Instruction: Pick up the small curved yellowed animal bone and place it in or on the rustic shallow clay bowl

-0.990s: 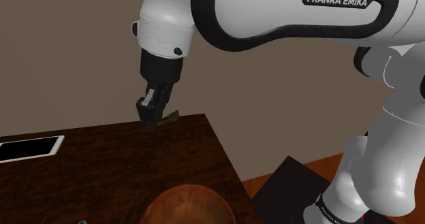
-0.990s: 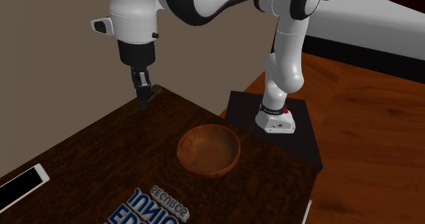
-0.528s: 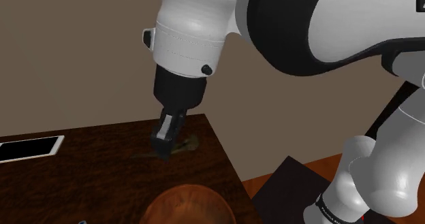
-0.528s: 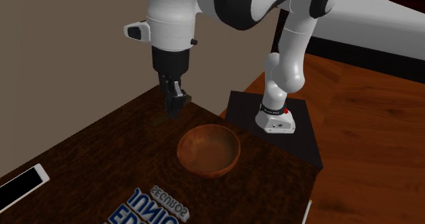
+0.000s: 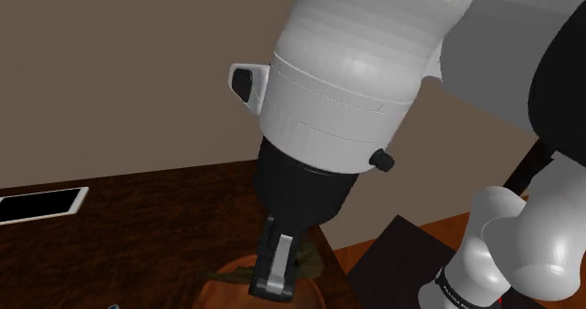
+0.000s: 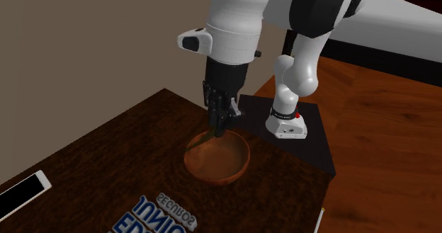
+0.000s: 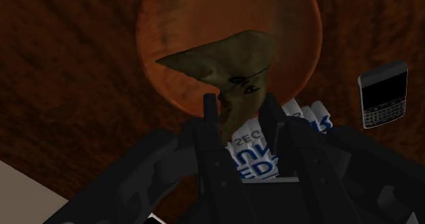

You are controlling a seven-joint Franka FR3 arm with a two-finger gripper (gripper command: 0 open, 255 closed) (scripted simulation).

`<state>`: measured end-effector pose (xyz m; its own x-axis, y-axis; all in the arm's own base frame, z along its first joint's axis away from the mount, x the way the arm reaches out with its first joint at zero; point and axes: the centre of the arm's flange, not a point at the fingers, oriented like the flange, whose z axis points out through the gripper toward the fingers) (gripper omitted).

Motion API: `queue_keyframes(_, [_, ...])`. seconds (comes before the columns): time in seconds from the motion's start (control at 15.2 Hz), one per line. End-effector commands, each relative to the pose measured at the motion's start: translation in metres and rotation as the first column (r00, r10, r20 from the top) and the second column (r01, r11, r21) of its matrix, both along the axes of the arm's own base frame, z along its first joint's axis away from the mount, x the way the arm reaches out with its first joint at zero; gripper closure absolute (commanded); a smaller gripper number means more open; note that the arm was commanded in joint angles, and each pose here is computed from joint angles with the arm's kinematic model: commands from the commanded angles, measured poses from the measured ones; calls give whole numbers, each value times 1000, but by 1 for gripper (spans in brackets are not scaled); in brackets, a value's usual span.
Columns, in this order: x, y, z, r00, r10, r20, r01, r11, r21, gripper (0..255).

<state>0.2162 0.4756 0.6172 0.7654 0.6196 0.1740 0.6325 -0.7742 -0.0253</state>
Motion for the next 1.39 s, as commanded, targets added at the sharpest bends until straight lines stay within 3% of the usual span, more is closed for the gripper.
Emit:
queue_keyframes(0.0, [-22, 6, -1, 1000, -2, 0, 2, 1000, 0, 255])
queue_keyframes(0.86, [-22, 6, -72, 1000, -2, 0, 2, 1000, 0, 255])
queue_keyframes(1.32, [-22, 6, -72, 1000, -2, 0, 2, 1000, 0, 255])
